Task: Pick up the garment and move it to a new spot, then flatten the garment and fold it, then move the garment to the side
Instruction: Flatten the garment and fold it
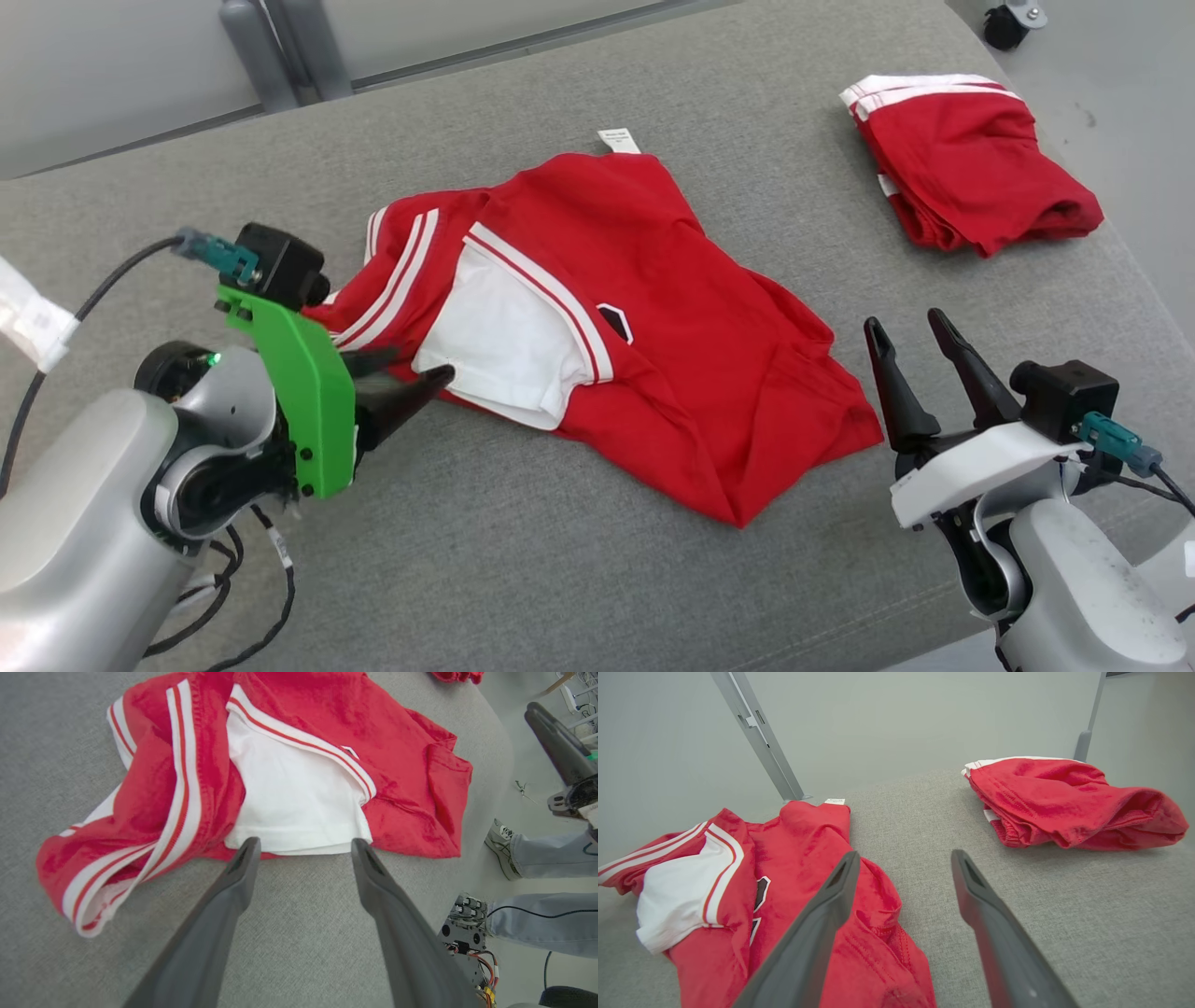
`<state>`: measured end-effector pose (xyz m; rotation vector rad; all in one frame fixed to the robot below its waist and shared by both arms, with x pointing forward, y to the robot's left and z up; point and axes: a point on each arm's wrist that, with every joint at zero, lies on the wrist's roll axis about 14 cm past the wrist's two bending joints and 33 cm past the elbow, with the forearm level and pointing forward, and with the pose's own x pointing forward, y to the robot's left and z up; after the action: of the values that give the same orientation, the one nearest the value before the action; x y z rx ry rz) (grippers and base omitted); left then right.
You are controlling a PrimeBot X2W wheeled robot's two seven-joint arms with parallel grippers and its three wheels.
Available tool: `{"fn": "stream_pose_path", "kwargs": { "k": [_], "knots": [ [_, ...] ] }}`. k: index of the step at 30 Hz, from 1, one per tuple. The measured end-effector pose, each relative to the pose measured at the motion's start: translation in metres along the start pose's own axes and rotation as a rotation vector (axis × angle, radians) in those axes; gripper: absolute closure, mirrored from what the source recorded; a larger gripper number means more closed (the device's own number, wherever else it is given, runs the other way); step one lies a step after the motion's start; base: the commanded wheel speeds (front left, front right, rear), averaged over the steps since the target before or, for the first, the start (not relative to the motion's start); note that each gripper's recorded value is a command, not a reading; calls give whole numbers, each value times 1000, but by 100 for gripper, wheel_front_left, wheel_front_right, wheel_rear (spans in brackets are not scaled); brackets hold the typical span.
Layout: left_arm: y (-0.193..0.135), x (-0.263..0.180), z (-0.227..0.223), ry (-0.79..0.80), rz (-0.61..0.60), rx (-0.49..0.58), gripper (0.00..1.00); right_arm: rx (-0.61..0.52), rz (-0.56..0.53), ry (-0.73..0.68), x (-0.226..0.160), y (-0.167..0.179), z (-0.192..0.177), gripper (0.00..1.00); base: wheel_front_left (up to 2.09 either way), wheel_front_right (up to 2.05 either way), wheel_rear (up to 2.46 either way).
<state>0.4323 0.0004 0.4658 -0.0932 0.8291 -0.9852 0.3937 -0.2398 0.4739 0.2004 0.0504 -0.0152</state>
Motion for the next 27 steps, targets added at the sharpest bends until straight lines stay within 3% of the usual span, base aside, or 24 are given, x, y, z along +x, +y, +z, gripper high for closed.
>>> {"fn": "stream_pose_path", "kwargs": {
  "k": [10, 25, 26, 27],
  "knots": [
    [27, 14, -31, 69, 4, -213, 0, 6, 34, 13, 16, 13, -7, 0, 0, 0, 0],
    [31, 48, -34, 132, -52, -299, 0, 4, -38, 20, 12, -8, -8, 0, 0, 0, 0],
    [30, 48, -33, 129, -54, -297, 1, 3, -38, 17, 12, -8, -8, 0, 0, 0, 0],
    [30, 47, -31, 127, -56, -293, 11, 3, -39, 16, 12, -8, -7, 0, 0, 0, 0]
  ]
}}
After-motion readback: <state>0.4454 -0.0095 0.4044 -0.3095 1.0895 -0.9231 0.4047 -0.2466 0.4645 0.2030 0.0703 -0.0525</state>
